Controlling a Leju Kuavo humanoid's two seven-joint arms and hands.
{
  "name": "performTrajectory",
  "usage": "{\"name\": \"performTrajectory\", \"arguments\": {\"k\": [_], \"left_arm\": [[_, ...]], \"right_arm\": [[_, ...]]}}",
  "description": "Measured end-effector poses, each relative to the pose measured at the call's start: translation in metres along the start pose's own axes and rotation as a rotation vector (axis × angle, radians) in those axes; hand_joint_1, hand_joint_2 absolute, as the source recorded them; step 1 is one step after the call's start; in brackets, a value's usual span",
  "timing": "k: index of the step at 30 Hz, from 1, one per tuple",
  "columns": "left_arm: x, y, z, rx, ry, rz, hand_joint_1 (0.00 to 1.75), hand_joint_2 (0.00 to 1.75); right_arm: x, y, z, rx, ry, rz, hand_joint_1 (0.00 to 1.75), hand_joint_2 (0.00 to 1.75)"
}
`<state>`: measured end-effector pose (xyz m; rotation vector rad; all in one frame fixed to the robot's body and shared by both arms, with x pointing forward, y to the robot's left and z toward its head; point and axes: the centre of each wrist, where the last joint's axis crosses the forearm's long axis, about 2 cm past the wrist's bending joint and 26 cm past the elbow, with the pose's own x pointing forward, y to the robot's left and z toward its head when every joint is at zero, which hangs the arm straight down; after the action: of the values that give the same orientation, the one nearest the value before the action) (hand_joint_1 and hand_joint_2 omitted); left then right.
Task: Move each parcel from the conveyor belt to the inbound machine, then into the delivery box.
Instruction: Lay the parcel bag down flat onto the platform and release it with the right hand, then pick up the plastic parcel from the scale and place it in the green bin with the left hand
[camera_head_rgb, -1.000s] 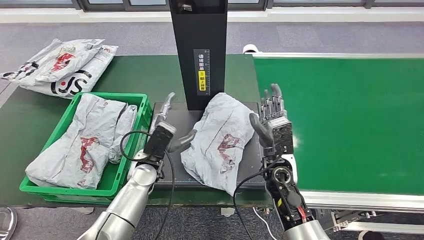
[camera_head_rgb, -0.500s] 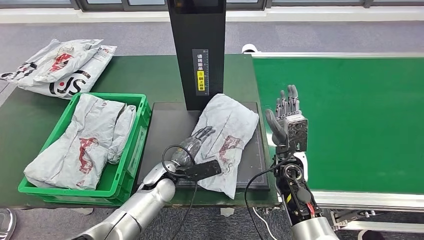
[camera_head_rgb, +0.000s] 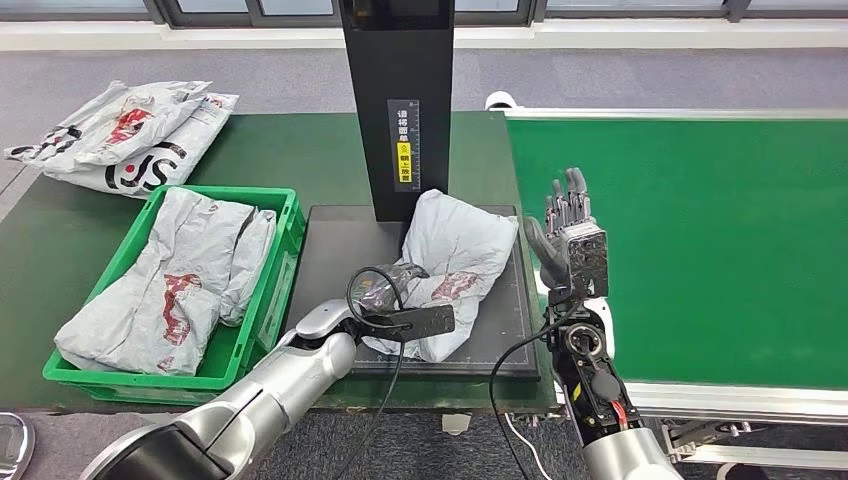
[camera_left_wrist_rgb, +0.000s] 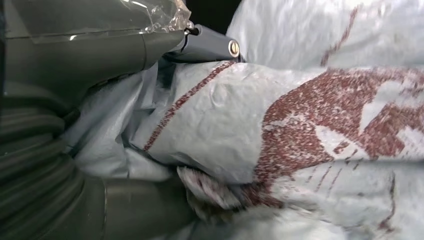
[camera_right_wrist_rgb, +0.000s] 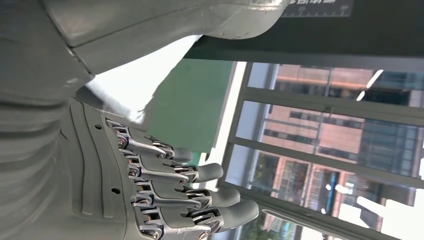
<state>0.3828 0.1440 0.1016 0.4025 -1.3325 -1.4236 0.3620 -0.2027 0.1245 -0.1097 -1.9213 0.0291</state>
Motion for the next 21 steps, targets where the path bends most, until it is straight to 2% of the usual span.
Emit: {"name": "performTrajectory", "arguments": {"k": [7, 17, 21], "left_arm": [[-0.005, 0.022, -0.001, 0.303, -0.011, 0.097, 1.75, 1.75], [-0.013, 0.099, 0.007, 0.731, -0.039, 0.079, 1.75, 1.75], [-0.015, 0.117, 0.014, 0.828, -0.039, 0.051, 1.75, 1.75]], "right_arm": [[-0.001, 0.0, 0.006, -0.011, 0.015, 0.007, 0.0, 1.75], [-0.005, 0.003, 0.012, -0.029, -0.007, -0.007, 0.0, 1.75], [-0.005, 0.005, 0.013, -0.023, -0.009, -0.009, 0.0, 1.75]]}}
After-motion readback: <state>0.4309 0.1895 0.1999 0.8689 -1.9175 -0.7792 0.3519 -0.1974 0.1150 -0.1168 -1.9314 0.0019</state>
